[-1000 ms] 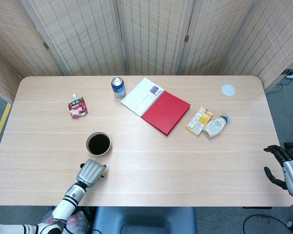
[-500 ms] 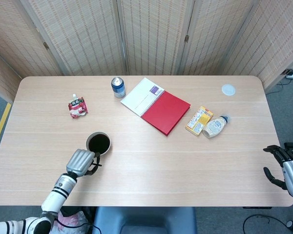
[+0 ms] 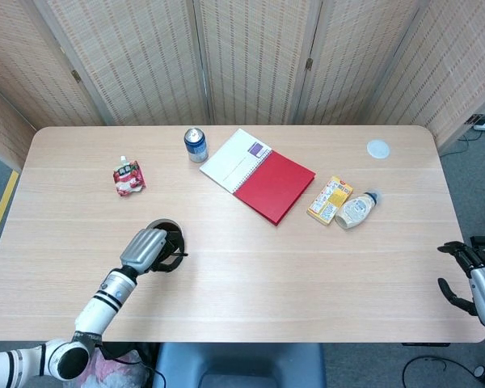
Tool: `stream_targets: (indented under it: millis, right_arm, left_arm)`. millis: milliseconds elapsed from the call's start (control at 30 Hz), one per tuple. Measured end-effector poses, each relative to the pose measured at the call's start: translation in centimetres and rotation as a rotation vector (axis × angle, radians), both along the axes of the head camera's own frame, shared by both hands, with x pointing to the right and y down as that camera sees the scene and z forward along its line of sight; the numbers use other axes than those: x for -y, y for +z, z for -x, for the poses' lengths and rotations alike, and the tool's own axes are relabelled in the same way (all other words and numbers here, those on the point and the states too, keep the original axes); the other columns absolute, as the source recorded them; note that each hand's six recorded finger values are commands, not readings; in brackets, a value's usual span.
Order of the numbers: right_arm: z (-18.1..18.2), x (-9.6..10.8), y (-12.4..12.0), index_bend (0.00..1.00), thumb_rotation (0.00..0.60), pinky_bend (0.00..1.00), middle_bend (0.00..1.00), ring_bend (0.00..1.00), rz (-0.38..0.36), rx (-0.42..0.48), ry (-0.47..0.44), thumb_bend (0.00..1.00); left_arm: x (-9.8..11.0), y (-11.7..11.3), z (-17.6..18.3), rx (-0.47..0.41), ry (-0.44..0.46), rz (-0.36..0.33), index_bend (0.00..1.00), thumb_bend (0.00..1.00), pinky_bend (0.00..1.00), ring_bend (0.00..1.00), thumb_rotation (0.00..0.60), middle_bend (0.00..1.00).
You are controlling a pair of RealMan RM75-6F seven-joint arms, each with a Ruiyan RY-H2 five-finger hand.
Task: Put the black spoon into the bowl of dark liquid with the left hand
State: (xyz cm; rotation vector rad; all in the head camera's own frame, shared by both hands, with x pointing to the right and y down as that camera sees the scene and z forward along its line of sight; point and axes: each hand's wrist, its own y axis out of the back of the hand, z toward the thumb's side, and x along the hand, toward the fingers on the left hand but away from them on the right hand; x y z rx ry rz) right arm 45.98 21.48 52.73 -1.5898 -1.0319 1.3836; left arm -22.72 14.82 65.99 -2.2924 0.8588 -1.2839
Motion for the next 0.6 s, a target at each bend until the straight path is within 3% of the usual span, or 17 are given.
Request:
stream_targets:
  millis: [267, 600]
  right_arm:
    - [-0.5, -0.3, -0.2, 0.30, 0.600, 0.35, 0.27, 0.35, -0.004, -0.004, 0.016, 0.26]
    - [-0.8, -0.5, -0.3, 0.30, 0.600, 0.35, 0.27, 0.35, -0.006, -0.006, 0.025, 0.26]
  left_arm:
    - [1.0, 2.1, -2.4, -0.046, -0.050, 0.010, 0.66, 0.49, 1.00, 0.88, 0.600, 0.96]
    - [1.8, 5.7, -2.4, 0.008, -0.095, 0.010, 0.66, 0.49, 1.00, 0.88, 0.600, 0.96]
